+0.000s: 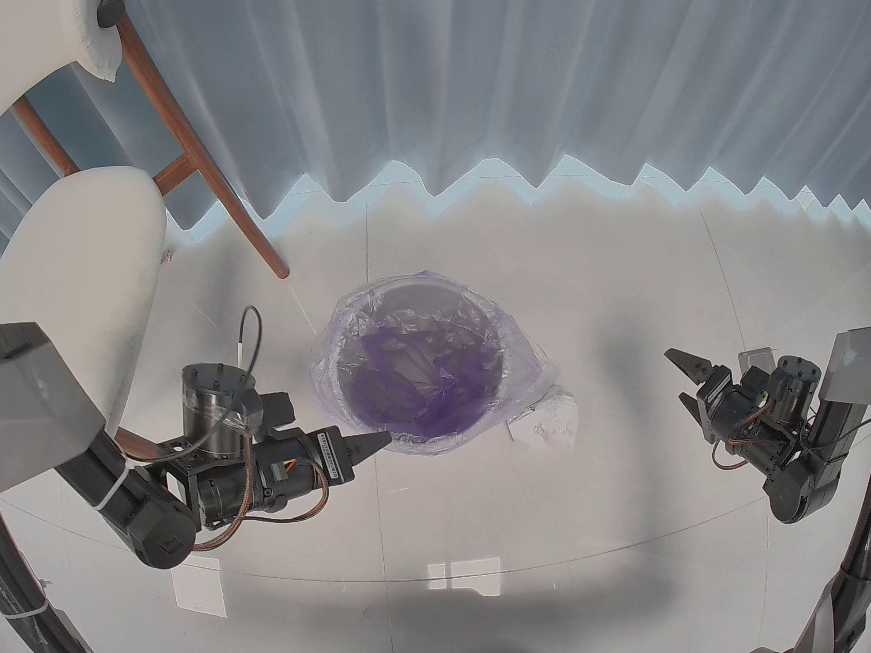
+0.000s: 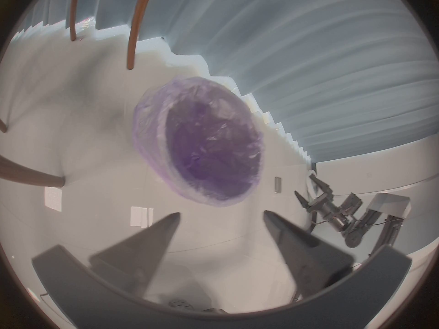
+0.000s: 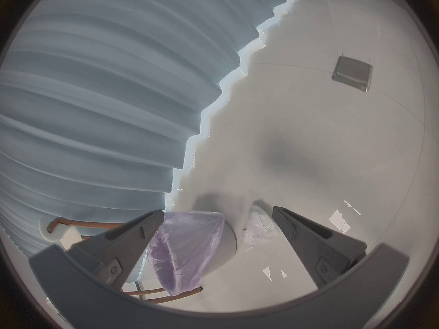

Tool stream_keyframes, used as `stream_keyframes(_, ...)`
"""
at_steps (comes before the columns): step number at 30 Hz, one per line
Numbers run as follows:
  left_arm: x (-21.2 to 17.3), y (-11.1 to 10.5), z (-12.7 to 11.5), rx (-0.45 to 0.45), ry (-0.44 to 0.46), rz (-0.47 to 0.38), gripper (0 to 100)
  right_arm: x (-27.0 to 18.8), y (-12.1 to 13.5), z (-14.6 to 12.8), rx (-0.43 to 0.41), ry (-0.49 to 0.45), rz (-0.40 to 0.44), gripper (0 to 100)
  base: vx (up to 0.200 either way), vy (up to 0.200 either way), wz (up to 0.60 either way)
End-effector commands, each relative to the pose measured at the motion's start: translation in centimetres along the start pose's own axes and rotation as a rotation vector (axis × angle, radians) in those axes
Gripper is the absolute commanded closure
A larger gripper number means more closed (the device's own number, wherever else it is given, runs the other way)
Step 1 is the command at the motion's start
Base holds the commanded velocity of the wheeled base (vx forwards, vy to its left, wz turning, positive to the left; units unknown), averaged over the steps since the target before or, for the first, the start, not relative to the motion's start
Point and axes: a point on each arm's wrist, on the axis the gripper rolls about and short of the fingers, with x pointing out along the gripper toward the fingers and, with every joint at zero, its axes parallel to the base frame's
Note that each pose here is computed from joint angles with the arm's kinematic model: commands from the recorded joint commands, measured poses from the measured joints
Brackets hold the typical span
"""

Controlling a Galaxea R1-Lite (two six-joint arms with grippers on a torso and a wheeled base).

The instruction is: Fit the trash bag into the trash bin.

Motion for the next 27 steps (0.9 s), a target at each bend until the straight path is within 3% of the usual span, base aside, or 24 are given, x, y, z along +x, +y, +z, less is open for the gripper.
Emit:
stream_keyframes(1, 1.7, 2.3, -1.6, -0.012, 0.06, 0.091, 0, 0.9, -1.8, -0.3, 0.021, 0.02, -0.026, 0, 0.0, 0.0, 0.0)
stream_keyframes(15, 3.3, 6.6, -3.2, -0.04, 0.066, 0.237, 0, 2.1, -3.9, 0.4, 0.039, 0.003, -0.052, 0, 0.0, 0.0, 0.0)
stream_keyframes(22, 1.0, 8.2, -5.7, -0.039, -0.042, 0.185, 0, 2.8, -4.9, 0.2, 0.046, 0.009, -0.069, 0, 0.0, 0.0, 0.0)
stream_keyframes(25, 1.0, 9.5, -6.6, -0.054, -0.021, 0.231, 0, 3.1, -5.4, 0.0, 0.05, 0.015, -0.075, 0, 0.0, 0.0, 0.0)
stream_keyframes(27, 0.5, 10.4, -5.5, -0.123, -0.074, 0.268, 0, 3.3, -5.6, -0.1, 0.051, 0.02, -0.079, 0, 0.0, 0.0, 0.0)
